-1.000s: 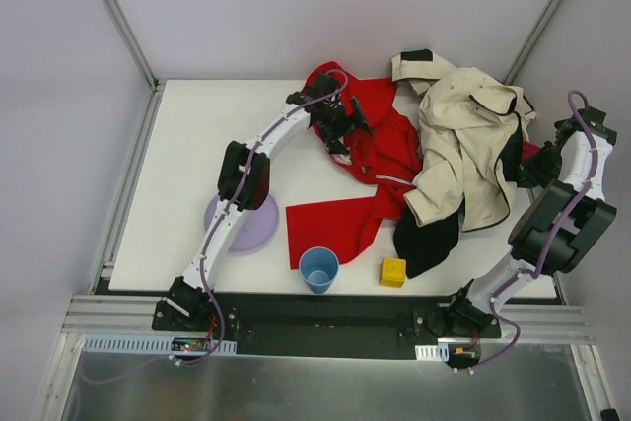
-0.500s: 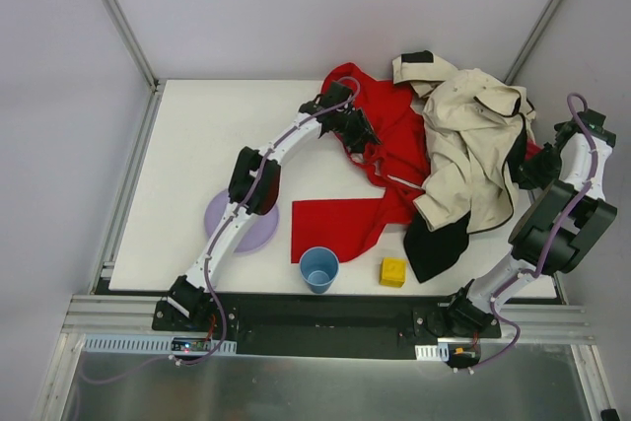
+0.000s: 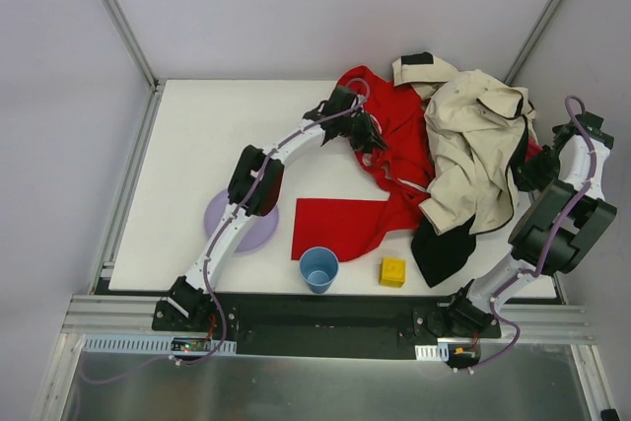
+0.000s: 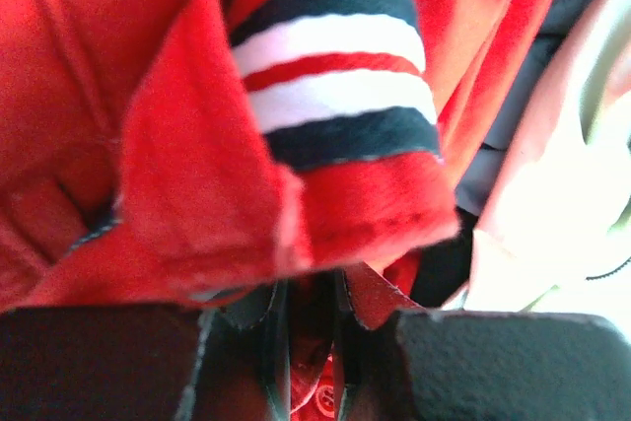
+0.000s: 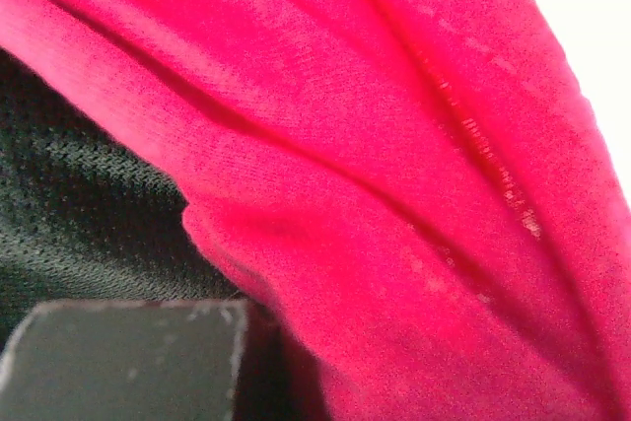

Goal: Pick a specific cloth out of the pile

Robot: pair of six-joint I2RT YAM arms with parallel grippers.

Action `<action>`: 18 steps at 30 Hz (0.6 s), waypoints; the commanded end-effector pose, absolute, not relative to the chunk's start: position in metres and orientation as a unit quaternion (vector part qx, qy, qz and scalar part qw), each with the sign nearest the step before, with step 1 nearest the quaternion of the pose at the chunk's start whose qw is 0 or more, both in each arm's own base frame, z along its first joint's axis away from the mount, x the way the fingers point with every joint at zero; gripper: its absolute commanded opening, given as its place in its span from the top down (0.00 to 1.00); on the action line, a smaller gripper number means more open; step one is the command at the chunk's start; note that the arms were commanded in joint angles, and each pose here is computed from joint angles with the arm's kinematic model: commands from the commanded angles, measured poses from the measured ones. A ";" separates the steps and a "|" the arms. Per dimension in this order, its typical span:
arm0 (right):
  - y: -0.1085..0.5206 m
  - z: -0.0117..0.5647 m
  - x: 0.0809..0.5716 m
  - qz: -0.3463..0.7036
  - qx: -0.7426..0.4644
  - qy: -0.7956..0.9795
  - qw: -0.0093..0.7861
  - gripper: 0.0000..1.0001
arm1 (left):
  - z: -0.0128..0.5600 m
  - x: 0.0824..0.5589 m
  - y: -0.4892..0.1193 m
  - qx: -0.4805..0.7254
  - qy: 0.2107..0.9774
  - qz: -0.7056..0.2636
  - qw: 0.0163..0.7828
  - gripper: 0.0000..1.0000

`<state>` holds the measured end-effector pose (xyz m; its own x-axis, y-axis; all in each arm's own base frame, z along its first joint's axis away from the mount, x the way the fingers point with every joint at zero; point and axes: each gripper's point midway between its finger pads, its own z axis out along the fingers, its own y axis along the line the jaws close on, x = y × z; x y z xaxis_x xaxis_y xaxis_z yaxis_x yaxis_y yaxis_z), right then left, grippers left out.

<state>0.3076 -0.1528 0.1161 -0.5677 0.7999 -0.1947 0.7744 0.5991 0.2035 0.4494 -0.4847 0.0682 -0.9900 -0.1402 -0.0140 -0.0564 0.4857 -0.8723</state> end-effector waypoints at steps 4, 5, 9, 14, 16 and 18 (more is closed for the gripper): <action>-0.153 0.143 0.310 0.058 0.449 0.875 0.169 0.99 | 0.264 0.484 -0.440 0.004 0.765 -0.617 0.186 1.00; -0.153 0.144 0.311 0.060 0.449 0.875 0.171 0.99 | 0.283 0.492 -0.432 0.002 0.750 -0.628 0.205 1.00; -0.155 0.150 0.314 0.062 0.450 0.873 0.179 0.99 | 0.356 0.514 -0.388 -0.014 0.698 -0.662 0.272 1.00; -0.158 0.153 0.313 0.062 0.454 0.870 0.182 0.99 | 0.440 0.525 -0.330 -0.031 0.642 -0.680 0.353 1.00; -0.160 0.153 0.312 0.062 0.456 0.869 0.181 0.99 | 0.469 0.529 -0.307 -0.044 0.617 -0.686 0.382 1.00; -0.162 0.154 0.312 0.061 0.460 0.867 0.183 0.99 | 0.495 0.531 -0.286 -0.051 0.596 -0.690 0.406 1.00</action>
<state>0.3099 -0.1460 0.1211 -0.5686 0.8041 -0.1736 0.7647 0.5944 0.2488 0.5536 -0.3518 0.2955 -0.8681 -0.4505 -0.2085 0.1279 0.2028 -0.9708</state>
